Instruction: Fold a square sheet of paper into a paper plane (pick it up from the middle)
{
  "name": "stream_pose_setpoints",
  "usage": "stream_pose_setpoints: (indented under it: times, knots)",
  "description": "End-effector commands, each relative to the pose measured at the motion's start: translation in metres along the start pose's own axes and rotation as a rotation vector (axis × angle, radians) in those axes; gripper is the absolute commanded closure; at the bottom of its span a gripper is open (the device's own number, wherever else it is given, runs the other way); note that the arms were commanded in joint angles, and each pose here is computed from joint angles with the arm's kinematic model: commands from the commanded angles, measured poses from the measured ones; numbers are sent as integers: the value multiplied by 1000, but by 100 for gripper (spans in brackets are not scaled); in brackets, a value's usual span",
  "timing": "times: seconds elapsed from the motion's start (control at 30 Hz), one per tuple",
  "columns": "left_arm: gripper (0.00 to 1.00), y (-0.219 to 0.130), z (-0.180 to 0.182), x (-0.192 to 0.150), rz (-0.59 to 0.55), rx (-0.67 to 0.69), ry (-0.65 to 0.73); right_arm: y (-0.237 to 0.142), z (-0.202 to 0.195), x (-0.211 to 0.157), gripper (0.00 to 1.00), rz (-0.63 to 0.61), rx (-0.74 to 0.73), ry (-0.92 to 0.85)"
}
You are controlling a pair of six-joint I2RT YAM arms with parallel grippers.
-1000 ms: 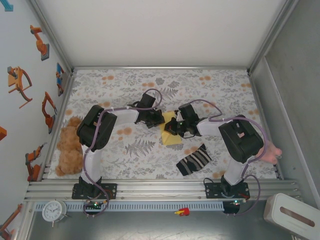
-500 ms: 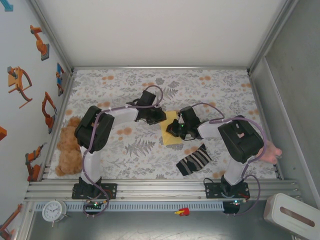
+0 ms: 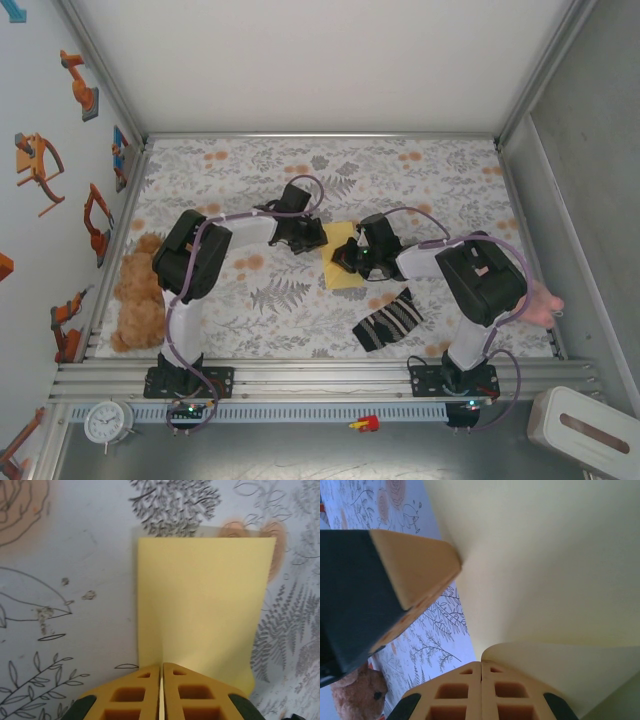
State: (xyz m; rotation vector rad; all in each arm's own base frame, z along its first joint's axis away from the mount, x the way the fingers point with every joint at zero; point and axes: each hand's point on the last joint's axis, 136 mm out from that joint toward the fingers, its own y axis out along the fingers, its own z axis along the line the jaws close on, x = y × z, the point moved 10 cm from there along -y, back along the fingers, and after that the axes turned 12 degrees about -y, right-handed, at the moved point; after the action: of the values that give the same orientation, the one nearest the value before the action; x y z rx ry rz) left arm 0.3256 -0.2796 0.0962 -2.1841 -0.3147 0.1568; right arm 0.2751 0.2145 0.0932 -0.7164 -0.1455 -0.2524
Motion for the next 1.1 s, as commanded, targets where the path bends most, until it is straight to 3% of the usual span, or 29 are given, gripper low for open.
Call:
stream_pose_setpoints:
  times: [0.0,1.07]
  knots:
    - [89,6,9,-2,21,48,-39,0,2,-1,100,-16,22,-1]
    - [90,8,13,-5,34,60,-57,9,-6,-3,100,-8,30,26]
